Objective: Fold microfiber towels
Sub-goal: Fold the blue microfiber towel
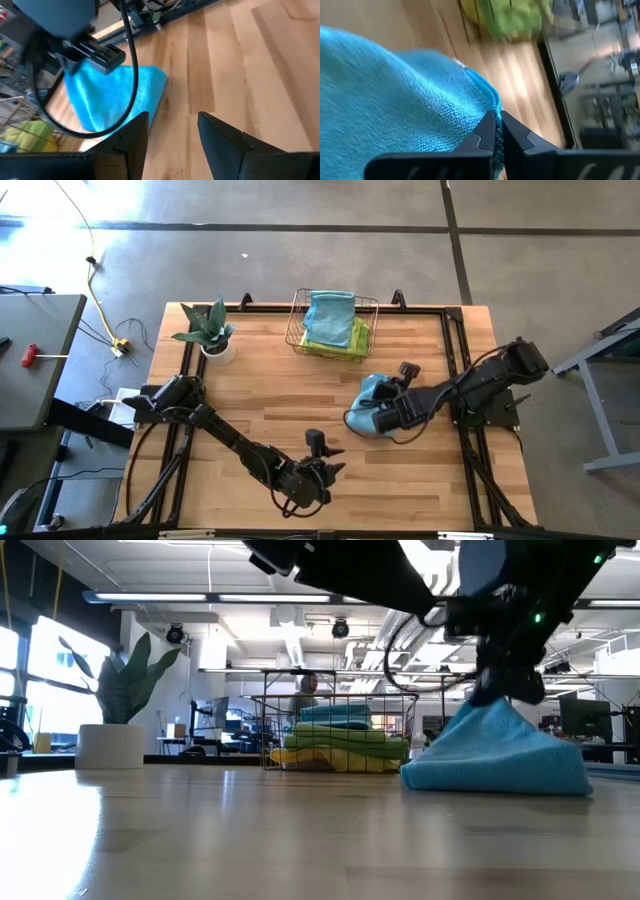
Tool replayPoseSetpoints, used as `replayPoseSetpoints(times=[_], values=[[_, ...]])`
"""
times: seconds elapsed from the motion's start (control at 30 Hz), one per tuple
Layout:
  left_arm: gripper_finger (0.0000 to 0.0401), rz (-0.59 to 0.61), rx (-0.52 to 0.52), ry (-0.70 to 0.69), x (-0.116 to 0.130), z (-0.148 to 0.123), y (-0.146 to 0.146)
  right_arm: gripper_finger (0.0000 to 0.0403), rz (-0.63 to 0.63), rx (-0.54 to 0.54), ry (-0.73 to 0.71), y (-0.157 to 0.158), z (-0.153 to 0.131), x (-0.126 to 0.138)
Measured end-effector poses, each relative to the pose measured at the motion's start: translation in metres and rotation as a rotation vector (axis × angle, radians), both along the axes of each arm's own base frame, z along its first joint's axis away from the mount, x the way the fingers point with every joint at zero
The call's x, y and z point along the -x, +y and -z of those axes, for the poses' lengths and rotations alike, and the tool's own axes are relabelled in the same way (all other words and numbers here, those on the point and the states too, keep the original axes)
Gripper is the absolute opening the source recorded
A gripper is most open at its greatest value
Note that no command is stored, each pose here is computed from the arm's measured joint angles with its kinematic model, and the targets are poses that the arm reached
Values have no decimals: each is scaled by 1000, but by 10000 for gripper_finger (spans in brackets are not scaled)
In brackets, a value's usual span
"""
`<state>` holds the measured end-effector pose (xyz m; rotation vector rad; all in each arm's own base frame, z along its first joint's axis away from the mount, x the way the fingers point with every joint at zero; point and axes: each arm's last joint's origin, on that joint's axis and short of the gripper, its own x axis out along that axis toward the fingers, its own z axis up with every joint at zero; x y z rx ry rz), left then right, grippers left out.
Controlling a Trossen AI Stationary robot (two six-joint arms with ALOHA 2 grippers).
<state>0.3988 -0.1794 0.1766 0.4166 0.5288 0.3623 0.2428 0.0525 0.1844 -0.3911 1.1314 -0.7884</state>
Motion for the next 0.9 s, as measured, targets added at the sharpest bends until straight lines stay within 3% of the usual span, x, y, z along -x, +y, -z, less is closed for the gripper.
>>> replayPoseSetpoints(times=[0.33,0.5,0.73,0.9], values=[[161,-26,-24,-7,0,0,1,2,144,-102,73,-33,44,23],[161,-26,-25,-7,0,0,1,32,172,-136,97,-38,54,30],[161,-30,-16,-12,0,0,1,127,182,-124,146,-37,41,27],[161,-37,-2,-20,0,-1,1,143,239,-117,120,-33,16,18]])
